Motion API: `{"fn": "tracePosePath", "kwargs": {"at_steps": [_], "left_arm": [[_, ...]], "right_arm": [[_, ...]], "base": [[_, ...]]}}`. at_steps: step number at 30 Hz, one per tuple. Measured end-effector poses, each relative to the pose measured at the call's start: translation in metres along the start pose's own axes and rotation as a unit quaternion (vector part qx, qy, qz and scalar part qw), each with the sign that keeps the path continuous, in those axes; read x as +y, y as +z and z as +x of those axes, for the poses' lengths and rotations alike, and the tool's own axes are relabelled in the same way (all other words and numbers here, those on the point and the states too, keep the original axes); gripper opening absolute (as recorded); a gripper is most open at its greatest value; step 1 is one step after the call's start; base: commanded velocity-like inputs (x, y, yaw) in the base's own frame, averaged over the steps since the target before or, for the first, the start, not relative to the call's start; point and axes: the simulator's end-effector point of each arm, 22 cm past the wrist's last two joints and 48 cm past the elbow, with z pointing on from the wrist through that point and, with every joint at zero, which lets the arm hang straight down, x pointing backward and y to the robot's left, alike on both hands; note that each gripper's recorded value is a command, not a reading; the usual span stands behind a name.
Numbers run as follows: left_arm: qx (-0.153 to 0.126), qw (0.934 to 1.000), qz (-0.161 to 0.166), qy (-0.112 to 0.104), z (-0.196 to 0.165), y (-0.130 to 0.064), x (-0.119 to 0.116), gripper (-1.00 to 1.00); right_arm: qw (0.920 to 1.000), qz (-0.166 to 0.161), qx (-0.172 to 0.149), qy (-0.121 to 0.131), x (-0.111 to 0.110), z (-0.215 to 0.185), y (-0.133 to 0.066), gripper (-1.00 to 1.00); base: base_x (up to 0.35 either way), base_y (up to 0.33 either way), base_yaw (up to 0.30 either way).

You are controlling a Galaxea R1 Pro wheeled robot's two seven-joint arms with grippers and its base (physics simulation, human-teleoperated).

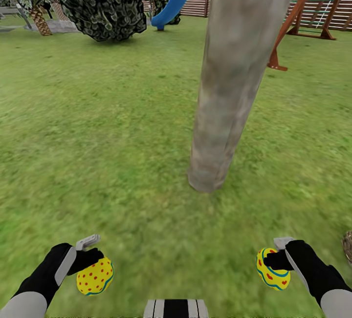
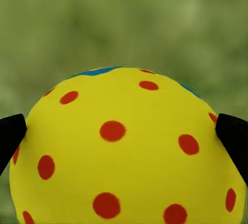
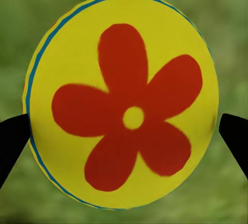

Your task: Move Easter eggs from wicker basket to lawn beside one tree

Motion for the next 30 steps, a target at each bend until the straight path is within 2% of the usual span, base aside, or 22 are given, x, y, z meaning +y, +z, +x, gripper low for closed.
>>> {"fn": "tracePosePath", "kwargs": {"at_steps": [9,24,25,26,30], "left_arm": [[0.015,0.9999,-0.006,0.002,0.011,0.014,0.003,-1.00],[0.019,0.9998,-0.009,0.002,0.015,0.020,0.004,-1.00],[0.019,0.9998,-0.008,0.002,0.015,0.020,0.005,-1.00],[0.018,0.9998,-0.008,0.001,0.014,0.020,0.004,1.00],[0.017,0.9998,-0.008,-0.002,0.013,0.020,0.005,1.00]], "right_arm": [[0.9998,0.000,0.018,-0.003,0.002,0.012,0.015,-1.00],[0.9997,0.000,0.026,-0.005,0.003,0.018,0.021,-1.00],[0.9997,0.000,0.026,-0.005,0.003,0.018,0.021,1.00],[0.9997,0.000,0.026,-0.005,0.003,0.017,0.021,1.00],[0.9997,0.001,0.025,-0.005,0.002,0.017,0.021,1.00]], "base": [[0.000,0.000,0.000],[0.000,0.000,0.000],[0.000,0.000,0.000],[0.000,0.000,0.000],[0.000,0.000,0.000]]}}
